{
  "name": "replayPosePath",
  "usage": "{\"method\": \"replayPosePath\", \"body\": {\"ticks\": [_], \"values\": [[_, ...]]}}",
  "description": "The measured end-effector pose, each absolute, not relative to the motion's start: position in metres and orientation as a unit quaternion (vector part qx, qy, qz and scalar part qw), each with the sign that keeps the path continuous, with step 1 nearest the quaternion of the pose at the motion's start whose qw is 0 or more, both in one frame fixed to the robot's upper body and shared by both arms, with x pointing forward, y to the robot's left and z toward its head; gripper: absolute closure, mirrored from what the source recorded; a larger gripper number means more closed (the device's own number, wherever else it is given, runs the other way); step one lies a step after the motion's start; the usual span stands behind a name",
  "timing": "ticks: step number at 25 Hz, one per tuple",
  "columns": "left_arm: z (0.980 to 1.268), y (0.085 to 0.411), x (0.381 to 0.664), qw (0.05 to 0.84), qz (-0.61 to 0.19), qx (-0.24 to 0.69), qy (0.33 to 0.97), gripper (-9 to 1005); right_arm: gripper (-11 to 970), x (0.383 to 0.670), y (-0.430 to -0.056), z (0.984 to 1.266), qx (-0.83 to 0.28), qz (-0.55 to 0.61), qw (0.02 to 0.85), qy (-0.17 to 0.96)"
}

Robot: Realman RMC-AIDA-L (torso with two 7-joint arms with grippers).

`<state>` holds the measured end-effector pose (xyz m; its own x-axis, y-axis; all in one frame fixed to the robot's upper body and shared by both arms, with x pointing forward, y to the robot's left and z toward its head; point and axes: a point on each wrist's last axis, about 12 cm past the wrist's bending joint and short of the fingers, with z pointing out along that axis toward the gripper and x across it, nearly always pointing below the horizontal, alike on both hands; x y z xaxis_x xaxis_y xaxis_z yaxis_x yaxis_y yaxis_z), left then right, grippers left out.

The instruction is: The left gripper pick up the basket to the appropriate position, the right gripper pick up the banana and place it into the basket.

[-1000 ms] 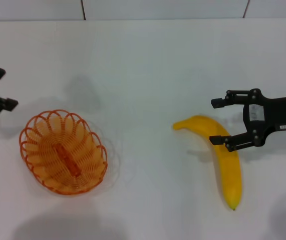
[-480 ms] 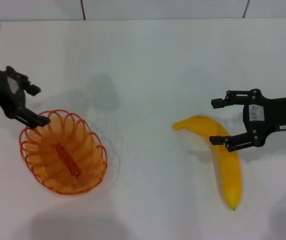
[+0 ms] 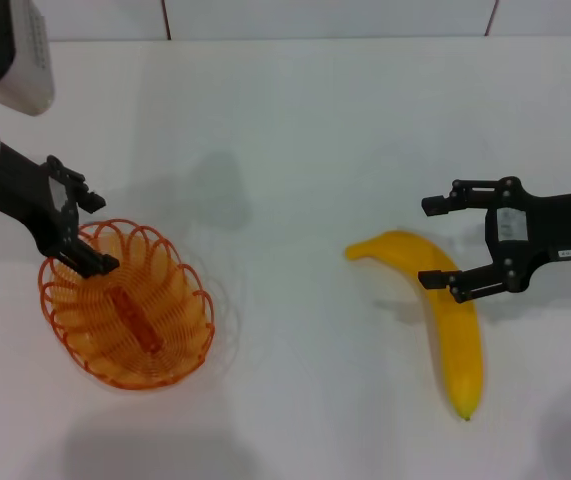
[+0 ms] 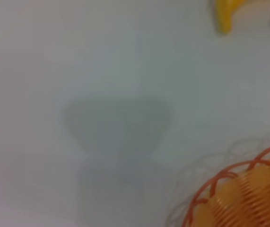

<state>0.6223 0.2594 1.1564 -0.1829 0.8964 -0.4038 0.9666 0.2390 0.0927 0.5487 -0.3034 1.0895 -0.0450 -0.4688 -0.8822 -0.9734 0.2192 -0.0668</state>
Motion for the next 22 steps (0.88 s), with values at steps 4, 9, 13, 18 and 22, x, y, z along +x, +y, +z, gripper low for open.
{"method": "replayPosePath", "body": {"ticks": [4,9,13,18,22], "values": [[1.153,0.253,0.625,0.187,-0.088,0.613,0.763,130,63,0.549,-0.304,1.089,-0.548,0.300,0.421,0.658],[1.151,0.248,0.627,0.183,-0.092,0.613,0.763,131,63,0.549,-0.303,1.089,-0.548,0.300,0.421,0.658],[1.151,0.247,0.627,0.177,-0.087,0.610,0.767,184,62,0.549,-0.303,1.090,-0.548,0.300,0.421,0.658],[1.144,0.242,0.629,0.163,-0.071,0.605,0.776,314,62,0.549,-0.304,1.089,-0.548,0.300,0.421,0.658],[1.144,0.240,0.631,0.166,-0.066,0.600,0.780,482,62,0.548,-0.304,1.089,-0.547,0.300,0.420,0.659]]}}
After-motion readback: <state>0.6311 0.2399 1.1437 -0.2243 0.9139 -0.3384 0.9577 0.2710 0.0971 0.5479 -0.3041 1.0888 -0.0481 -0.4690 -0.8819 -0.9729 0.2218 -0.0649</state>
